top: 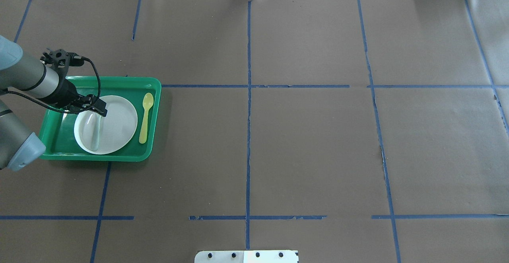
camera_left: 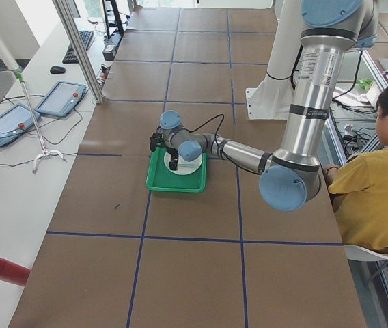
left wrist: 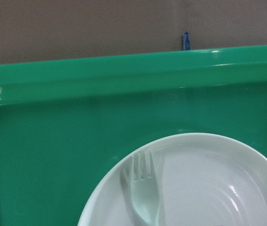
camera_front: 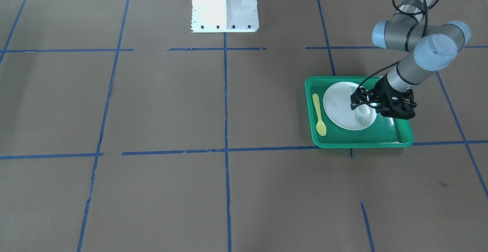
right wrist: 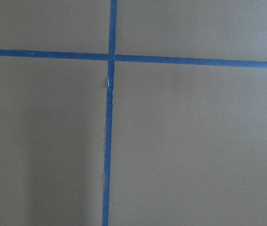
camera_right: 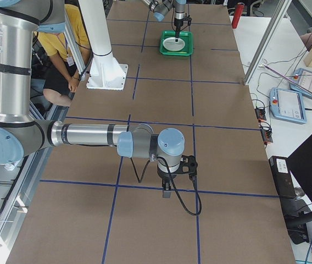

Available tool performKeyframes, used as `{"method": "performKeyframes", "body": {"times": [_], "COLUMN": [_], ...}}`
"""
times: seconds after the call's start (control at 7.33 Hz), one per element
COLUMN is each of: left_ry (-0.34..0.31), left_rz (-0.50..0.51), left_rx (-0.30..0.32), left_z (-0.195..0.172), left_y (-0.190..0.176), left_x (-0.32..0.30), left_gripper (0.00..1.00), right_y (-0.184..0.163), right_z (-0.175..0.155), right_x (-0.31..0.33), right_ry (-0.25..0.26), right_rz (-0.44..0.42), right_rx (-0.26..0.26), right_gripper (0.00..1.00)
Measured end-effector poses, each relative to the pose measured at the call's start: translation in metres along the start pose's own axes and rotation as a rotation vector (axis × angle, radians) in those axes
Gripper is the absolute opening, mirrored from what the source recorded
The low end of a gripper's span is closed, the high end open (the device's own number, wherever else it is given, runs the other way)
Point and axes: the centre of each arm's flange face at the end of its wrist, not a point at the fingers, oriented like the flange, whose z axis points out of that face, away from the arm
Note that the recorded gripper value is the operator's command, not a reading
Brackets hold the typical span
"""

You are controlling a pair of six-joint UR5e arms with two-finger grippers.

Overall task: Place fork
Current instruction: 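Move the left gripper over the white fork on the plate and lower, then close the left gripper on the white fork's handle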

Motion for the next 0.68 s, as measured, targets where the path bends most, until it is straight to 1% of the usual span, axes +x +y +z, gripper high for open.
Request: {"method": "performKeyframes", "body": {"times": [0.27,0.41,0.68], "left_ry": [-0.002,-0.005,-0.004], "left_rz": [0.006,0.007,0.005], "left_rx": [-0.017,-0.026,-0.034], "left_z": [0.010,0.015,0.020], "left_y": [0.003,0.005,0.007], "left_x": [0.004,0.005,0.008], "left_gripper": [0.85,0.73,0.17], "right_y": [0.000,0.000,0.000], "right_z": [0.000,0.000,0.000], "right_x": [0.000,0.000,0.000], "right_ry": [0.000,0.000,0.000], "right_rz": [0.000,0.001,0.000], "right_rx": [0.000,0.000,0.000], "right_gripper": [1.00,1.00,1.00]}}
